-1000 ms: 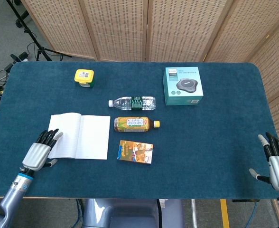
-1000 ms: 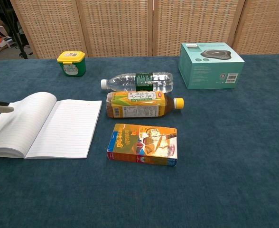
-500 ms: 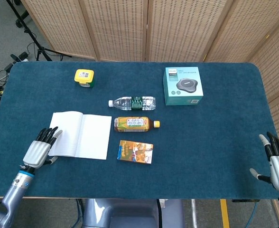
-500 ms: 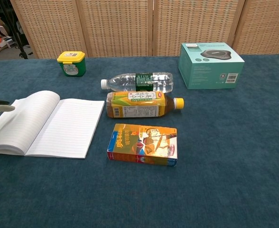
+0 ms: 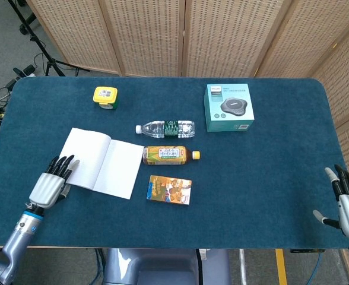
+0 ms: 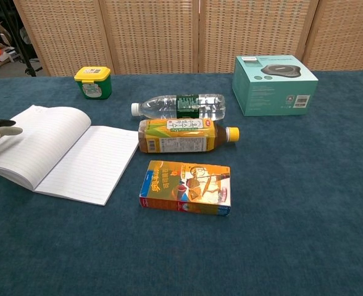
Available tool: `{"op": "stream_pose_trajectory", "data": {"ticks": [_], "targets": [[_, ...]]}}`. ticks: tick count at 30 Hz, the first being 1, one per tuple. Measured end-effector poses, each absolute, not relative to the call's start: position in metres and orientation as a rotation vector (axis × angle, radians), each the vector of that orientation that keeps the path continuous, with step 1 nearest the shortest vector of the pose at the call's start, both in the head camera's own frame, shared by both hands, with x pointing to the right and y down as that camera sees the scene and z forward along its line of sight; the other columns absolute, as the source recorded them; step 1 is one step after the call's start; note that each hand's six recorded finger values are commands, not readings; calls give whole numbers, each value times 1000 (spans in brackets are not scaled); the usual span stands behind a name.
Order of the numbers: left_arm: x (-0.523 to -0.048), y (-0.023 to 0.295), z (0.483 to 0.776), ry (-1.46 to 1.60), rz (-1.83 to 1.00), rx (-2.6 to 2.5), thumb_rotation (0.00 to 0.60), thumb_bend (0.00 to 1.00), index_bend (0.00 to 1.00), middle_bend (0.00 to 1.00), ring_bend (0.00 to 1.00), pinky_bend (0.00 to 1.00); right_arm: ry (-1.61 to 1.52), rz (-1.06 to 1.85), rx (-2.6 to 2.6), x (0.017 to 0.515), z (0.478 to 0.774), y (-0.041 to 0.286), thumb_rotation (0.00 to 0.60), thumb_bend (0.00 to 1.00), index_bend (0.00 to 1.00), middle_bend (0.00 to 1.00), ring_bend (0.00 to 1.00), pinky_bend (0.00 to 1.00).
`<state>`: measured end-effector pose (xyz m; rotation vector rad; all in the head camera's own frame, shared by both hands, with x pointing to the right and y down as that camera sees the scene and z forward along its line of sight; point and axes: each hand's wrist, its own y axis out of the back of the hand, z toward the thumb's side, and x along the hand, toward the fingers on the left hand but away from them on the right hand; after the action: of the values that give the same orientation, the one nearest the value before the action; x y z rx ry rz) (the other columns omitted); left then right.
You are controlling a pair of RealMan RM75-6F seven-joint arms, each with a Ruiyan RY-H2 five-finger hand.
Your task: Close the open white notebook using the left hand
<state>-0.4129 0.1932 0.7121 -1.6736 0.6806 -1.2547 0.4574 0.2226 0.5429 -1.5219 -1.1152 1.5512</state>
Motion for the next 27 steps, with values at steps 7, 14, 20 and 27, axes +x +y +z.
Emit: {"op": "stream_pose_trajectory", "data": {"ticks": [7,14,20,27], "targets": [[-395,186,698,554,-1111,-1542,600,540,0,0,0,0,-1121,1555,-1523,458,543,222,600,0,0,0,0,0],[-350,186,680,242,-796,-1337,600,543,0,0,0,0,-1125,1554,-1531,459,542,222,600,0,0,0,0,0],[-315,186,669,111,-597,-1207,600,524,0,0,0,0,-1128,1550,-1538,459,541,222,600,0,0,0,0,0],[-296,190,666,115,-571,-1220,600,518,0,0,0,0,-1140,1546,-1546,461,539,221,600,0,0,0,0,0]]}}
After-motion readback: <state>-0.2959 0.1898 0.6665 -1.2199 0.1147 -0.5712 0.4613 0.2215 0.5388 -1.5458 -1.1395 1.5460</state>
